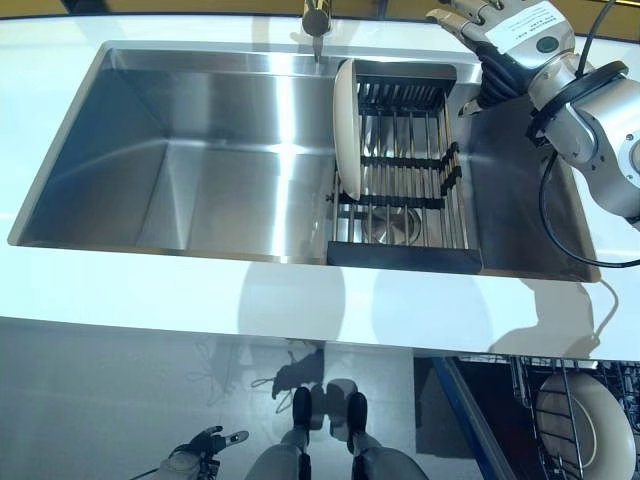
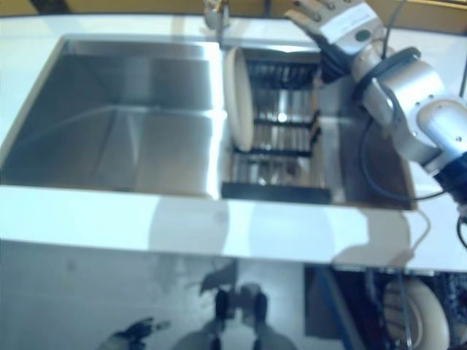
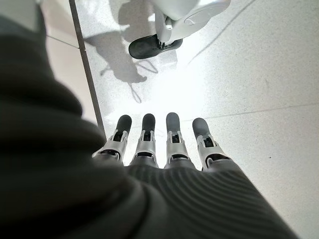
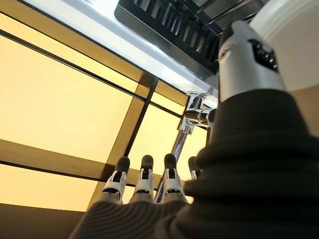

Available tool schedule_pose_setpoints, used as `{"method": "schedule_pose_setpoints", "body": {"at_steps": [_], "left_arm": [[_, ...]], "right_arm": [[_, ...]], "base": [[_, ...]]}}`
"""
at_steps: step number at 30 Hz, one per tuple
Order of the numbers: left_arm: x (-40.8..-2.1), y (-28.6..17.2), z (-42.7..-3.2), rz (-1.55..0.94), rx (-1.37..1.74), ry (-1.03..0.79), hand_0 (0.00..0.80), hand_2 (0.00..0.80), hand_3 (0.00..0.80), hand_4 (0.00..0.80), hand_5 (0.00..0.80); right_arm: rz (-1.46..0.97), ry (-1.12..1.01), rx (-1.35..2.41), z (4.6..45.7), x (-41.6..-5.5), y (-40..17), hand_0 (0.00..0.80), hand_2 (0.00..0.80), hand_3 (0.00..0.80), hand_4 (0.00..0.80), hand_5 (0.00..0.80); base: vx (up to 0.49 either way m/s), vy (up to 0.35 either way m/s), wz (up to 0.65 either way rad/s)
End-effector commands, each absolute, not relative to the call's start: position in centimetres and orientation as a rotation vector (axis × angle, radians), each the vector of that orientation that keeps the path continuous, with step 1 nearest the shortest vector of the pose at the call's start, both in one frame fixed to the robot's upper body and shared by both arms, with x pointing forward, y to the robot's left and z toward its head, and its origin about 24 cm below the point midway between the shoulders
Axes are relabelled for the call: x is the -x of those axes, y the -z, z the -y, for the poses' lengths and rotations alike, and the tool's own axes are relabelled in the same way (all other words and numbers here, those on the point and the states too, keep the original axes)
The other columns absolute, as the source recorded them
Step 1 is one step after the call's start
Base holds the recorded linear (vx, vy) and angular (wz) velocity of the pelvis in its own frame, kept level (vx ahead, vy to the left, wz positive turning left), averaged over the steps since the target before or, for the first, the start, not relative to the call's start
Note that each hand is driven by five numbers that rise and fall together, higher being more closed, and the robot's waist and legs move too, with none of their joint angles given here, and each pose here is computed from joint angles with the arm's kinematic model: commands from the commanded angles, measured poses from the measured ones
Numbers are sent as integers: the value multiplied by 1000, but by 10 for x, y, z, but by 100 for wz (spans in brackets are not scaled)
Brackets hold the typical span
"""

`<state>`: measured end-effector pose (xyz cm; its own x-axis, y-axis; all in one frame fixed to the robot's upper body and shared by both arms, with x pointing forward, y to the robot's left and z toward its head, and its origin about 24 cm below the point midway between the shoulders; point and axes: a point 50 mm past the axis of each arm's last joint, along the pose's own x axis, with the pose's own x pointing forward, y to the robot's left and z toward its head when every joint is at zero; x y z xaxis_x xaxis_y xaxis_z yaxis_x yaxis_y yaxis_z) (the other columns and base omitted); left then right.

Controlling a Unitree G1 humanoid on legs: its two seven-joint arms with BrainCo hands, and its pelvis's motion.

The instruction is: Take plates into dishwasher

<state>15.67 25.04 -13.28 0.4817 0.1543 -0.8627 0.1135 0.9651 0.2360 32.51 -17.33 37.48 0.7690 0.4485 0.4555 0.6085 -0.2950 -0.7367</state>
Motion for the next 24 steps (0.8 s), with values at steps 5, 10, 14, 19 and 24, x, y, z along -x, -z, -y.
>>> {"method": "schedule_pose_setpoints", "body": {"at_steps": [5,10,14,19,24], "left_arm": [[-144,138,-254,-1123,-269,-49,0,0,0,0,0],[-137,141,-254,-1142,-266,-52,0,0,0,0,0],[-134,142,-254,-1156,-261,-56,0,0,0,0,0],[-131,143,-255,-1162,-261,-60,0,0,0,0,0],[-131,143,-256,-1160,-253,-68,0,0,0,0,0]], "right_arm": [[910,217,1960,143,-309,-402,0,0,0,0,0],[897,152,1960,136,-310,-395,0,0,0,0,0],[887,121,1963,133,-313,-390,0,0,0,0,0],[871,100,1968,131,-316,-387,0,0,0,0,0],[857,61,1990,128,-319,-382,0,0,0,0,0]], "base": [[20,19,3],[35,22,3],[25,17,1],[0,0,0],[8,3,6]]}}
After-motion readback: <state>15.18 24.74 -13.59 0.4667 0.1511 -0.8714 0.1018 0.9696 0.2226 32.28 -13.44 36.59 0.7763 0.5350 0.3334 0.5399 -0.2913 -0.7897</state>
